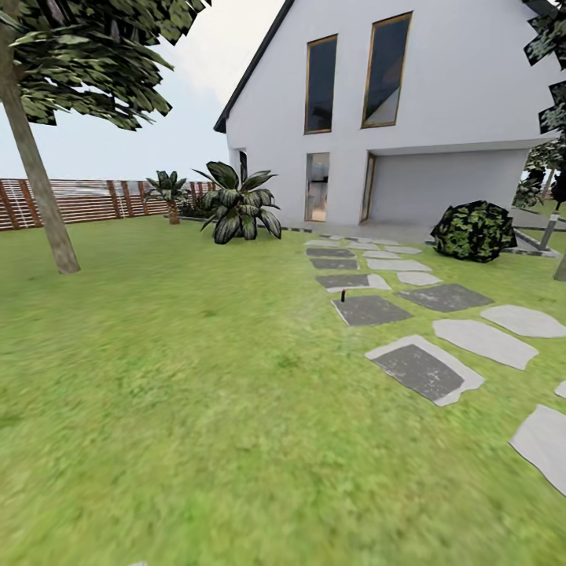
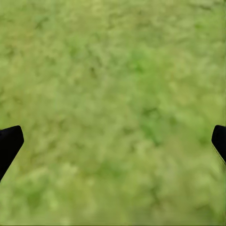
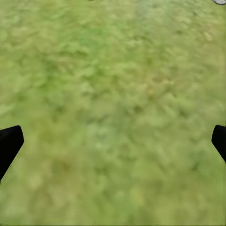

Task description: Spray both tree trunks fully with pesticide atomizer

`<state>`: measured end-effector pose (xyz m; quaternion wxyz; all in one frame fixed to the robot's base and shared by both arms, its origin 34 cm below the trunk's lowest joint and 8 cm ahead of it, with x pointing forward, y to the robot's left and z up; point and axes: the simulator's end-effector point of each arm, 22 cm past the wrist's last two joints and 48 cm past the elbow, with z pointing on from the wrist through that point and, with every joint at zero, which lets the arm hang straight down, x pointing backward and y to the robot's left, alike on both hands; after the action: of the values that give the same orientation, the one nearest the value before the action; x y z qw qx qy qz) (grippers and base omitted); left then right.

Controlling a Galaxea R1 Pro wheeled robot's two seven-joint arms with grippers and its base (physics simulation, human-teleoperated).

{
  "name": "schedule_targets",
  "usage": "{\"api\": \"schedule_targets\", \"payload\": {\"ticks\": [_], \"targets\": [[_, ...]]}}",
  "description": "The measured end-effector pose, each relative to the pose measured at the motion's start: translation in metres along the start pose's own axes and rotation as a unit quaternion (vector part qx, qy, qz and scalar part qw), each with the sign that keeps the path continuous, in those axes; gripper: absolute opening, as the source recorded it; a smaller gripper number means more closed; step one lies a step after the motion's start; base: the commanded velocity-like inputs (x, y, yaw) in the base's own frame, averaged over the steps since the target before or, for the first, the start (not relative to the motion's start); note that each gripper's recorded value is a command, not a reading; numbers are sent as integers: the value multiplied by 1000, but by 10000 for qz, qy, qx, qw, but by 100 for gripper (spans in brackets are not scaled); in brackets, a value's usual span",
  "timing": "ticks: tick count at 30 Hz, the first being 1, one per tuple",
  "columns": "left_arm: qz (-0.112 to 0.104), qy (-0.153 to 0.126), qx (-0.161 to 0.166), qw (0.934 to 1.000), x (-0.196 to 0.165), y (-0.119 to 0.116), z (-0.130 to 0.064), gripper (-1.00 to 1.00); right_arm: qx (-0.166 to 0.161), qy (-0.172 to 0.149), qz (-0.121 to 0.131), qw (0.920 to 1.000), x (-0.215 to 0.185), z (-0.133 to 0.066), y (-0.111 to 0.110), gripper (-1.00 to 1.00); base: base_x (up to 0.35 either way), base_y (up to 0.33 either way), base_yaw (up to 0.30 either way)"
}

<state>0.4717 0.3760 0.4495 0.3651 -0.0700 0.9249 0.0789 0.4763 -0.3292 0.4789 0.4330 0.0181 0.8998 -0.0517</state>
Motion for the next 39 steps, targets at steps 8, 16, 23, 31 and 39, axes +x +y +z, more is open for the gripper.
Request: {"api": "schedule_targets", "payload": {"ticks": [8, 16, 23, 31, 39], "targets": [[0, 0, 0, 10000, 0, 0, 0, 100, 0, 0, 0, 10000, 0, 0, 0, 100, 344, 0, -185], [-1, 0, 0, 10000, 0, 0, 0, 100, 0, 0, 0, 10000, 0, 0, 0, 100, 344, 0, -280], [-1, 3, 0, 10000, 0, 0, 0, 100, 1, 0, 1, 10000, 0, 0, 0, 100, 344, 0, -101], [0, 5, 0, 10000, 0, 0, 0, 100, 14, 13, -19, 10000, 1, 0, -3, 100, 344, 0, -3], [-5, 5, -5, 10000, 1, 0, 0, 100, 13, 21, -24, 10000, 2, 0, -3, 100, 344, 0, 0]]}}
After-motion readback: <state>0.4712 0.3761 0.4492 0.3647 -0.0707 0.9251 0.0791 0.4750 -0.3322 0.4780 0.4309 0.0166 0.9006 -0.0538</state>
